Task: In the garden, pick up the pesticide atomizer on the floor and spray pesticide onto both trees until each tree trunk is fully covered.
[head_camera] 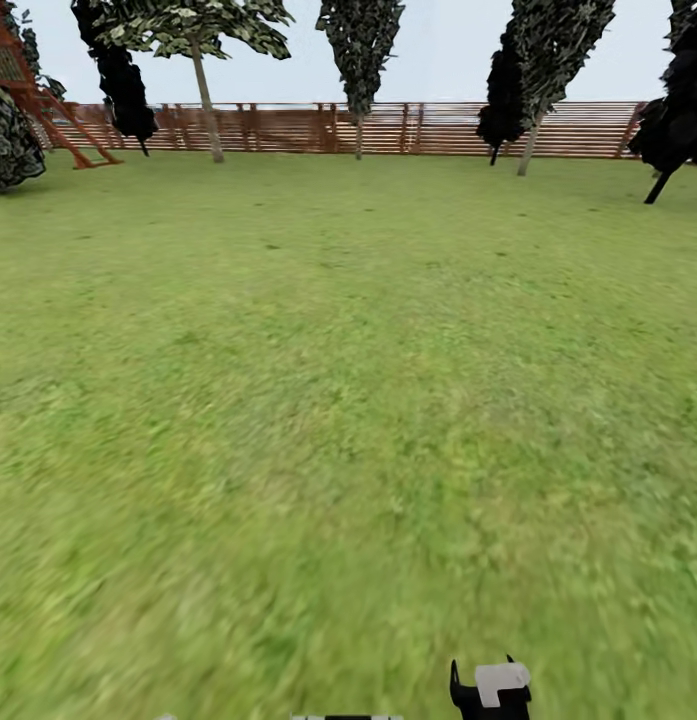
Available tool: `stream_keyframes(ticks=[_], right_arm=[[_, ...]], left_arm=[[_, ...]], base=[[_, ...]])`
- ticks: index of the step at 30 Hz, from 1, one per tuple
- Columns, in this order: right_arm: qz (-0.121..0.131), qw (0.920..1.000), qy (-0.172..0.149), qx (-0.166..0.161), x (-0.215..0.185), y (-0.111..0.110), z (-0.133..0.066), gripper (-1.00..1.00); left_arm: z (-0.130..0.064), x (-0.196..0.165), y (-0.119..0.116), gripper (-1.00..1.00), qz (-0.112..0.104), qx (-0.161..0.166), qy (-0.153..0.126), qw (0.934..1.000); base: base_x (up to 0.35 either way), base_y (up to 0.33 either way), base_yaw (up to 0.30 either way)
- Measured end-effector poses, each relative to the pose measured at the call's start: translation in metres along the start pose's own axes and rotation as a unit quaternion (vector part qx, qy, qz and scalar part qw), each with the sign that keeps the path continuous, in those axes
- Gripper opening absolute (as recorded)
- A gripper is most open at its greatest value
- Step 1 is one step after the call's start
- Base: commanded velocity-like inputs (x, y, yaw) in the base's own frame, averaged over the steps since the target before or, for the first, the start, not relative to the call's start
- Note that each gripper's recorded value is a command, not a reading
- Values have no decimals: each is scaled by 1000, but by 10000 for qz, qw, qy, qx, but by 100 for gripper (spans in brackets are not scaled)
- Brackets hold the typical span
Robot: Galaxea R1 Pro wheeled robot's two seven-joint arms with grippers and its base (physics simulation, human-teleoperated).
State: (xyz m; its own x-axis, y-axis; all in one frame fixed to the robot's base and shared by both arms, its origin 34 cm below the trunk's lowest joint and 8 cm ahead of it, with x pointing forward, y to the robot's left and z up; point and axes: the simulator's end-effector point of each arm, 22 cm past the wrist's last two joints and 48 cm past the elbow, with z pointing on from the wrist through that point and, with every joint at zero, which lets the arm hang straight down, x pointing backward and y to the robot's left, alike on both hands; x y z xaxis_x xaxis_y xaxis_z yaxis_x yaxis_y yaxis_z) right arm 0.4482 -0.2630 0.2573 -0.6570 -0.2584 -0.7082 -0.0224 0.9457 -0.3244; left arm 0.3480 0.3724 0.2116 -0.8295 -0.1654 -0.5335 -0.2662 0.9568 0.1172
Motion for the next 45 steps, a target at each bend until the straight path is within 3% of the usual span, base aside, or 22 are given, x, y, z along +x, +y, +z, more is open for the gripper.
stream_keyframes(ticks=[23,45], right_arm=[[6,10000,-11,1,-1,0,0,100],[30,9999,-164,31,-16,-3,0,100]], left_arm=[[0,-2,2,-100,-1,-22,-14,10000],[-1,-16,4,-100,-53,-36,-162,9998]], base=[[329,53,274],[336,0,91]])
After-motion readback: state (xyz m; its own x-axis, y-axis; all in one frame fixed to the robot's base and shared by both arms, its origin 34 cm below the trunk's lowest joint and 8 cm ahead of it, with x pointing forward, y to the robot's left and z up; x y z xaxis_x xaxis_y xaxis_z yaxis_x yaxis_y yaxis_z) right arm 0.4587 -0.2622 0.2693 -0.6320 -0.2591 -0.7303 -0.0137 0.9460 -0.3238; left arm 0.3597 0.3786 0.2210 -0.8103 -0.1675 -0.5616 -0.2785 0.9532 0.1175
